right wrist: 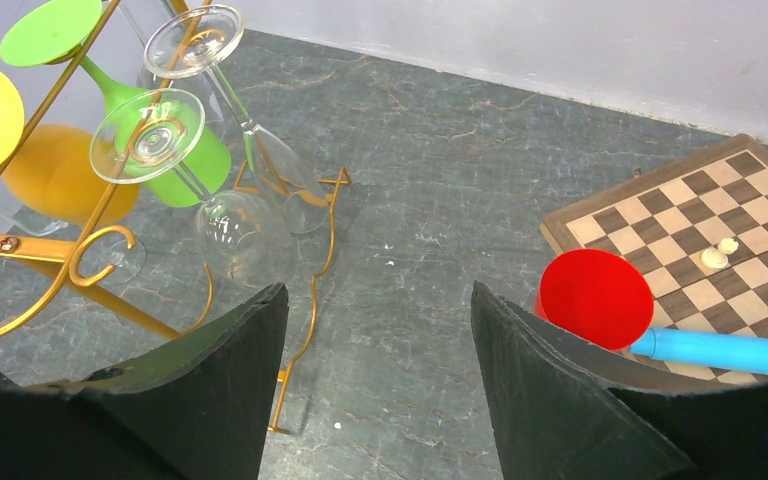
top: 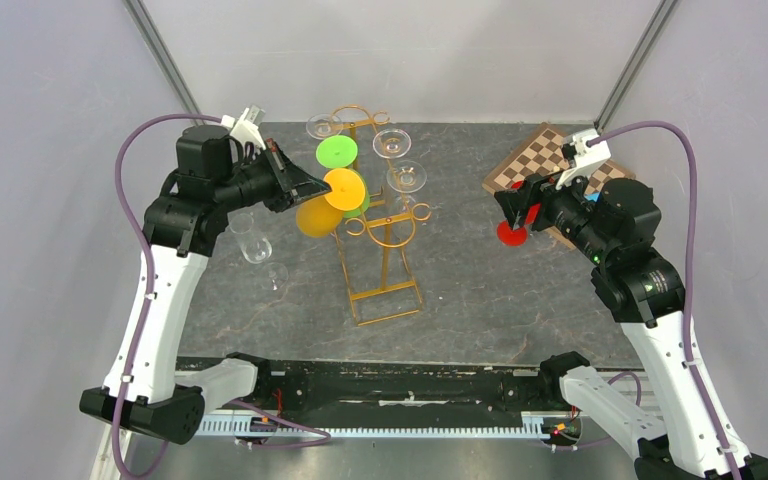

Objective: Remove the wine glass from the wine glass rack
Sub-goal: Pick up the wine glass from the wine rack.

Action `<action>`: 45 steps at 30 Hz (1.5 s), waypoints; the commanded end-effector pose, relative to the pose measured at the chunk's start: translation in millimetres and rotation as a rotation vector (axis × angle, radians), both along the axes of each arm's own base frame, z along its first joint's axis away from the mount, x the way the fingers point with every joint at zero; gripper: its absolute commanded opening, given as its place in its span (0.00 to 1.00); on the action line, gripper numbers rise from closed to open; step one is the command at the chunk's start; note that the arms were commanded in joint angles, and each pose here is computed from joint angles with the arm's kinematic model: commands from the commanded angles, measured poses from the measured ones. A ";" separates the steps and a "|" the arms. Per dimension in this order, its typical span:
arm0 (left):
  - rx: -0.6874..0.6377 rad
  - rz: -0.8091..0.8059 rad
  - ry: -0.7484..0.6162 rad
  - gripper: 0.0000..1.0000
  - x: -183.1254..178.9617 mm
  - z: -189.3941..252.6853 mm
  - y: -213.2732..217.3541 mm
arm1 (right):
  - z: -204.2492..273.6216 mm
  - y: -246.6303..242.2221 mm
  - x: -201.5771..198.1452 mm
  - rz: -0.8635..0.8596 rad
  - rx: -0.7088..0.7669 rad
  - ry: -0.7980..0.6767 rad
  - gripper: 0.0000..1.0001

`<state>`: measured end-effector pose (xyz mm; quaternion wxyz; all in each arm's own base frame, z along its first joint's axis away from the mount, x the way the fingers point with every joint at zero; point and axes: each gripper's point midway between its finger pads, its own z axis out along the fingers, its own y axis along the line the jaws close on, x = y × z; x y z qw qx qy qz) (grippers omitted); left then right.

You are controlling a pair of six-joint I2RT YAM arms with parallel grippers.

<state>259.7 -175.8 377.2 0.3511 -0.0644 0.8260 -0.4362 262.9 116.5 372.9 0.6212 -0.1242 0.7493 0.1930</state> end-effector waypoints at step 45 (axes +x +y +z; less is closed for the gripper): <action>0.067 -0.061 -0.190 0.02 -62.8 46.3 18.9 | 6.1 13.5 -10.9 0.079 0.037 0.032 0.75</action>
